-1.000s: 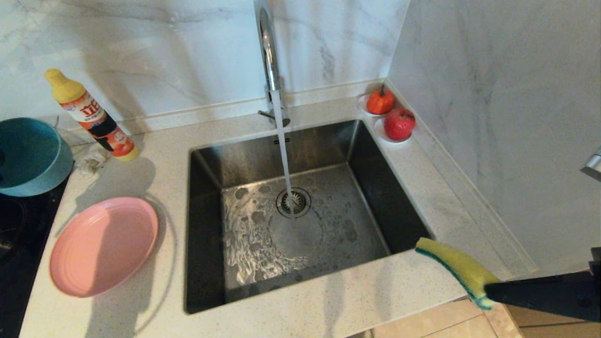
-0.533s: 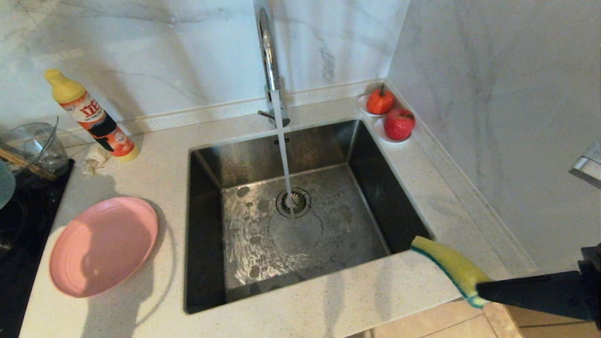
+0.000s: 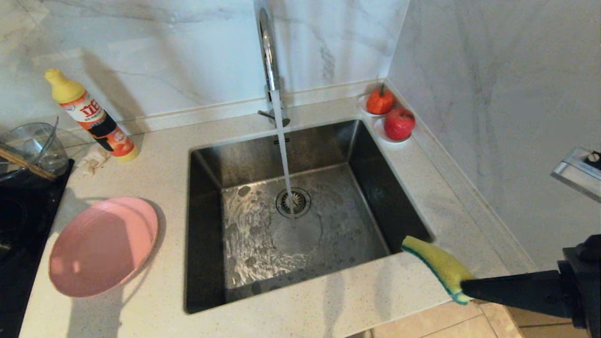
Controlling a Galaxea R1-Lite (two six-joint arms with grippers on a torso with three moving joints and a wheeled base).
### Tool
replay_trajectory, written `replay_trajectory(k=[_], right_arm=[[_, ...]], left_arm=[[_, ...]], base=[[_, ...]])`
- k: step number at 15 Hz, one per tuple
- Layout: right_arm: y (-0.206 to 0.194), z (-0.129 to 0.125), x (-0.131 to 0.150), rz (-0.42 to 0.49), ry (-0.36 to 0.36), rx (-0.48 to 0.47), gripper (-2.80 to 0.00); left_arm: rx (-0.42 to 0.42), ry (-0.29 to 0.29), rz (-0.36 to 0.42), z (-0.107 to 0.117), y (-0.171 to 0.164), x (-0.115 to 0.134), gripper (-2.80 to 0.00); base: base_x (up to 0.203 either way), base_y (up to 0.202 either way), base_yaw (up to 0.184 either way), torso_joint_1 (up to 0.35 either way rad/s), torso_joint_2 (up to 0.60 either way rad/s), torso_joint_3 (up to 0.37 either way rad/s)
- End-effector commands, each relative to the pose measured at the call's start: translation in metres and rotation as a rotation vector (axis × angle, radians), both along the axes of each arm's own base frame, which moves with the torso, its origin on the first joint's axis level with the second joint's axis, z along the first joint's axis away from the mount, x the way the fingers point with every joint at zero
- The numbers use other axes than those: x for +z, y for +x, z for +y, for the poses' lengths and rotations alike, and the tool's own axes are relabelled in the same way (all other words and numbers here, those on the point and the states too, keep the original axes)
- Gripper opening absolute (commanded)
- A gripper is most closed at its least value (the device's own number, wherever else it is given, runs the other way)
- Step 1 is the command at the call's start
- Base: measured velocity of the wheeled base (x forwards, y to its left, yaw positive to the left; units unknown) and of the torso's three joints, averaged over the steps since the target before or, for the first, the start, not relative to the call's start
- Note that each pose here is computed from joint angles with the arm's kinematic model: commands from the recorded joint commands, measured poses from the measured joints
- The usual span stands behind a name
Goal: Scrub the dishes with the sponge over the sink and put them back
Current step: Place the bowl on the table
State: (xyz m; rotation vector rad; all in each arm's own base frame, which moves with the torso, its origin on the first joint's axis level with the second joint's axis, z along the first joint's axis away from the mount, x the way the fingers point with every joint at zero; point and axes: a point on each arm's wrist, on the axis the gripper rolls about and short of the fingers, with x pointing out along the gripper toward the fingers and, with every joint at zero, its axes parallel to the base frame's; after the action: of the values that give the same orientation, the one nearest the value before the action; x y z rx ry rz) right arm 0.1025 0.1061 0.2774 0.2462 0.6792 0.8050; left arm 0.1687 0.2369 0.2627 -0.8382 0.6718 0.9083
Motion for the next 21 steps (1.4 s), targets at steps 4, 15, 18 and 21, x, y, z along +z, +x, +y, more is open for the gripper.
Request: replay_trajectory(k=[4,15,18,21], right_arm=[[0.004,0.003,0.000,0.008,-0.003,-0.005,-2.80],[0.010,0.008,-0.006,0.017,-0.010,-0.010,-2.80],[0.012,0.008,-0.010,0.019,-0.013,-0.019,-2.80],[0.012,0.007,-0.009,0.017,-0.010,-0.017,-2.80]], left_arm=[[0.042,-0.147,0.034,0.039,0.000,-0.045,-2.80],[0.015,-0.290,-0.001,0.083,0.009,-0.106,-2.80],[0.014,-0.313,0.010,0.087,0.012,-0.116,-2.80],[0.012,-0.307,0.005,0.093,0.015,-0.118,-2.80]], base=[[0.000,0.000,0.000,0.000,0.00,0.000],[0.000,0.000,0.000,0.000,0.00,0.000],[0.000,0.000,0.000,0.000,0.00,0.000],[0.000,0.000,0.000,0.000,0.00,0.000]])
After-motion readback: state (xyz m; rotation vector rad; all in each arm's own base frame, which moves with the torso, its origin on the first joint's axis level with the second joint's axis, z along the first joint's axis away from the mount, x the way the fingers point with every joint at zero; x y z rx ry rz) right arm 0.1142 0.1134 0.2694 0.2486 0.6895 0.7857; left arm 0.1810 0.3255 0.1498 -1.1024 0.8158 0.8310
